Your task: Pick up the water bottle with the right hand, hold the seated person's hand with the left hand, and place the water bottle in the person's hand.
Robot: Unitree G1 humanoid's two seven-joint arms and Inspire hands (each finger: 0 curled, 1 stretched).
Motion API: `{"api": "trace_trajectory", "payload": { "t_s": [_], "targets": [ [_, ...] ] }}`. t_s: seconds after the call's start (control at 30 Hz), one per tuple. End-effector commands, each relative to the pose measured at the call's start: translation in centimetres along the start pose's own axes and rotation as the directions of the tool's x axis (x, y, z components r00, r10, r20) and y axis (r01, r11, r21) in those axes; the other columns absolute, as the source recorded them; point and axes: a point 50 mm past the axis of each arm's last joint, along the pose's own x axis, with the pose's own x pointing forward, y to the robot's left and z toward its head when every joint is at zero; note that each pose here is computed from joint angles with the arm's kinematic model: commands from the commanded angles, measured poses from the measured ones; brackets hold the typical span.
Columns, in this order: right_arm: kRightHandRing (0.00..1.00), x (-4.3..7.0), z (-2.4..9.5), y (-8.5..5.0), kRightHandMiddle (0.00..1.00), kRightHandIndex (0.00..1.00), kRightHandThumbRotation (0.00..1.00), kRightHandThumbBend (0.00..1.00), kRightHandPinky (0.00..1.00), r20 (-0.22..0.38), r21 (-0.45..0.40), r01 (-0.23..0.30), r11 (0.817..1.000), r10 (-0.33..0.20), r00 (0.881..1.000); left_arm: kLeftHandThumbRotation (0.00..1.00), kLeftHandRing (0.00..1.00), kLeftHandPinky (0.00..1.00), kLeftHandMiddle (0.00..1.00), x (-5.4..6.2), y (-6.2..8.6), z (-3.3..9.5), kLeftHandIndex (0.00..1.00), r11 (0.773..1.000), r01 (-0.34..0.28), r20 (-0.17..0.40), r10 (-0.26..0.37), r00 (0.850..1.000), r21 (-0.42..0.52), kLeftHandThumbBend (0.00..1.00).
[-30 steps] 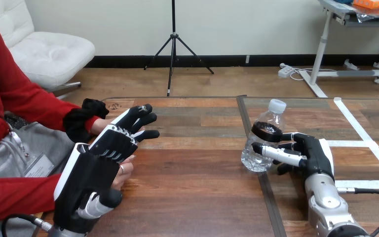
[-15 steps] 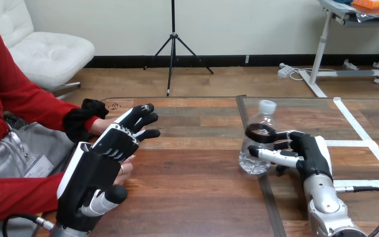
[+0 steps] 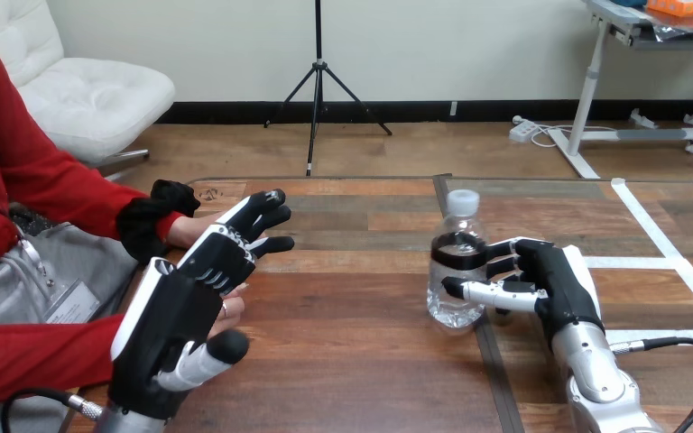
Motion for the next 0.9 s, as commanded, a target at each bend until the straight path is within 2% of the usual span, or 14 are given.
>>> {"api": "trace_trajectory", "payload": {
  "t_s": [0.0,0.3,0.57,0.87],
  "targets": [
    [0.36,1.1,3.6,-2.0,0.46,0.47,0.00,0.90,0.28,0.179,-0.035,0.033,0.999,-0.026,0.984,0.77,0.90,0.81,0.92,2.2,0.7,0.5,0.89,0.997,0.025,0.043,-0.028,0.999,0.070,1.00],
    [0.36,0.6,3.8,-2.3,0.46,0.47,0.00,0.90,0.28,0.226,-0.071,0.009,0.997,0.007,0.974,0.80,0.91,0.81,0.93,2.2,1.0,0.7,0.91,0.988,-0.006,0.024,0.002,1.000,0.154,1.00],
    [0.36,0.2,4.0,-2.5,0.46,0.47,0.00,0.91,0.28,0.254,-0.098,-0.006,0.995,0.031,0.967,0.81,0.91,0.81,0.93,2.3,1.2,0.6,0.91,0.983,-0.033,0.015,0.031,0.999,0.179,1.00],
    [0.37,-0.4,4.1,-2.7,0.46,0.47,0.00,0.91,0.30,0.278,-0.130,-0.033,0.991,0.069,0.958,0.79,0.90,0.79,0.93,2.5,1.4,0.8,0.91,0.974,-0.032,0.012,0.030,0.999,0.225,1.00]
  ]
}}
